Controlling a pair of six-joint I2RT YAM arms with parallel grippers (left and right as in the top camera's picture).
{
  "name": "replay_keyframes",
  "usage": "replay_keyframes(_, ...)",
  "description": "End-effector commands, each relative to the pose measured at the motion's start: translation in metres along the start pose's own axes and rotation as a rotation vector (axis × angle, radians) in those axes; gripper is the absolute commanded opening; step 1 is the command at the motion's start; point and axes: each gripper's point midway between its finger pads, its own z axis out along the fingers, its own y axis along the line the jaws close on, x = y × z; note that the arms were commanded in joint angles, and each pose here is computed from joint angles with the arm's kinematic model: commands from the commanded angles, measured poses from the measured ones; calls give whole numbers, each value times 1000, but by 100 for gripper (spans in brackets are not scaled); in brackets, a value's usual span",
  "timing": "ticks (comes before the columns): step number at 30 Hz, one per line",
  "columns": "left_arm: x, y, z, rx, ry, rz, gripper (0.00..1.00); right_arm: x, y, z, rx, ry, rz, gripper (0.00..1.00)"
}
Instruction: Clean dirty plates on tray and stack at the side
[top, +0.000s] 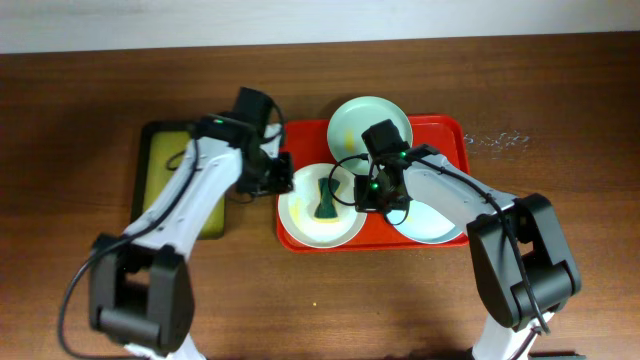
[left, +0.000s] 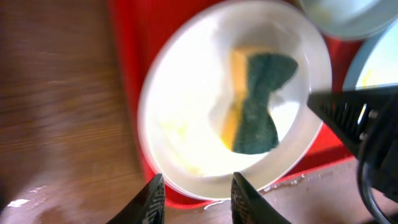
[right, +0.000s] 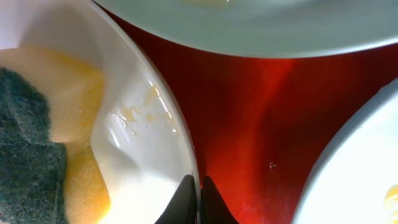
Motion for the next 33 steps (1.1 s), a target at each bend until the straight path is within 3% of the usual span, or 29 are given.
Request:
replay_keyframes(1, 13, -32, 31, 180, 106, 110, 32, 1, -4, 7, 14, 1, -6, 4)
replay_keyframes(6, 17, -36, 77, 181, 170, 125, 28, 1, -3, 7, 10, 2, -6, 4)
replay_keyframes(16, 19, -64, 83, 198, 139, 243, 28, 0, -3, 7, 9, -2, -6, 4)
replay_keyframes(20, -4, -48, 57, 39, 91, 244, 30, 0, -3, 7, 9, -2, -7, 4)
replay_keyframes(23, -10, -50, 47, 24, 78, 247, 34, -1, -3, 7, 7, -5, -8, 4)
replay_keyframes(25, -7, -50, 50, 20, 89, 237, 38, -1, -3, 7, 8, -5, -8, 4)
replay_keyframes(33, 15, -60, 93, -27, 143, 185, 37, -2, -2, 7, 6, -7, -8, 4)
